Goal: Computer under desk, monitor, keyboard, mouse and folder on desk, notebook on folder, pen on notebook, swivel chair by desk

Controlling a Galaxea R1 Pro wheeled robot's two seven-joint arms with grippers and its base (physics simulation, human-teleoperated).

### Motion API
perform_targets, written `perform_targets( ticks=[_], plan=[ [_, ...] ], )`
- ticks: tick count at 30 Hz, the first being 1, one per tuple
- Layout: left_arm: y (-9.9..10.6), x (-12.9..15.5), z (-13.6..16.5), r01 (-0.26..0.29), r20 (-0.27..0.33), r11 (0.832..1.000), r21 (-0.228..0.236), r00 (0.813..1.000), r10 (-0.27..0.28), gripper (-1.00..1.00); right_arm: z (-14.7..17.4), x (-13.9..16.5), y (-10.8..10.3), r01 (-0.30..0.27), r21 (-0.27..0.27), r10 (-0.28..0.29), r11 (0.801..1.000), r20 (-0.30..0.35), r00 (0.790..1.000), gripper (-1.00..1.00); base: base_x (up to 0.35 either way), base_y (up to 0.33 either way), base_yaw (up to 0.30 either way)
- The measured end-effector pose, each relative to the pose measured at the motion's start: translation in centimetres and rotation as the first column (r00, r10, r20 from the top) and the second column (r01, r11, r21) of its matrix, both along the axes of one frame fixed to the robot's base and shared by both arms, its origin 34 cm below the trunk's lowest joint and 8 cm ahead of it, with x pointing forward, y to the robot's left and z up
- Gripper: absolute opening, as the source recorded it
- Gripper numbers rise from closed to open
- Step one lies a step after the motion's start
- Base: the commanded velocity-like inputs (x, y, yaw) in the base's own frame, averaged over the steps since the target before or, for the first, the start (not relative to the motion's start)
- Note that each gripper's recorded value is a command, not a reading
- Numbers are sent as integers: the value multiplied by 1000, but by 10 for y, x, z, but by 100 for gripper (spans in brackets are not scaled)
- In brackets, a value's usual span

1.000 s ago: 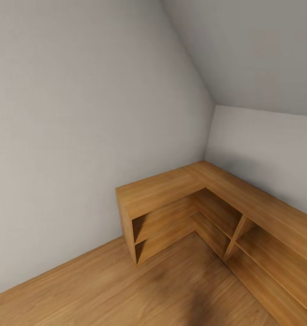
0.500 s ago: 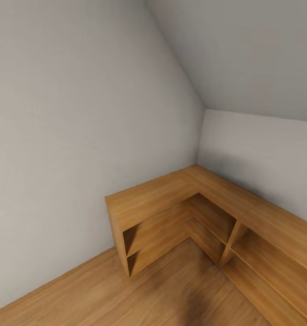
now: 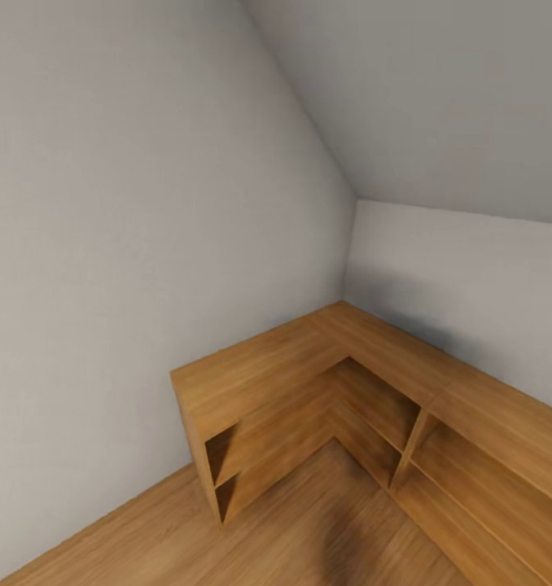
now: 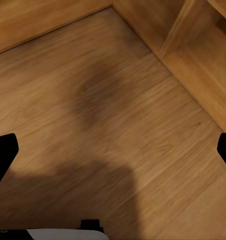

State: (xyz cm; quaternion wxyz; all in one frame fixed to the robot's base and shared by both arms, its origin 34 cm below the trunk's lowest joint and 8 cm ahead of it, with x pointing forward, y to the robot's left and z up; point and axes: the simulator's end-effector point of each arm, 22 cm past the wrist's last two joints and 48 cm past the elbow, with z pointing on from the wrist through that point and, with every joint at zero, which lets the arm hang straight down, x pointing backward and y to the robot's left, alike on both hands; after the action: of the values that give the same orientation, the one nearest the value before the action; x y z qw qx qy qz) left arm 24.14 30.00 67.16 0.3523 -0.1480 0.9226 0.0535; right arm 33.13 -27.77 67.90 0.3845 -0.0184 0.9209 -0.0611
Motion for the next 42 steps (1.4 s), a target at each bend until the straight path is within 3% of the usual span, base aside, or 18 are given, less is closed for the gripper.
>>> perform_targets(
  ticks=[24,33,42],
  plan=[
    [0,1,0,0,1,1000,-2,1000,0,100,1,0,-4,0,-5,0,1000,2,1000,100,3,0,-244],
    [0,1,0,-2,2,1000,-1,1000,2,100,-6,-37,-16,1,-21,-1,1000,-47,999,100,0,0,-259],
    [0,1,0,-3,3,1000,0,1000,3,100,-2,-44,-13,-1,-13,1,1000,-22,1000,100,0,0,-257]
  ],
)
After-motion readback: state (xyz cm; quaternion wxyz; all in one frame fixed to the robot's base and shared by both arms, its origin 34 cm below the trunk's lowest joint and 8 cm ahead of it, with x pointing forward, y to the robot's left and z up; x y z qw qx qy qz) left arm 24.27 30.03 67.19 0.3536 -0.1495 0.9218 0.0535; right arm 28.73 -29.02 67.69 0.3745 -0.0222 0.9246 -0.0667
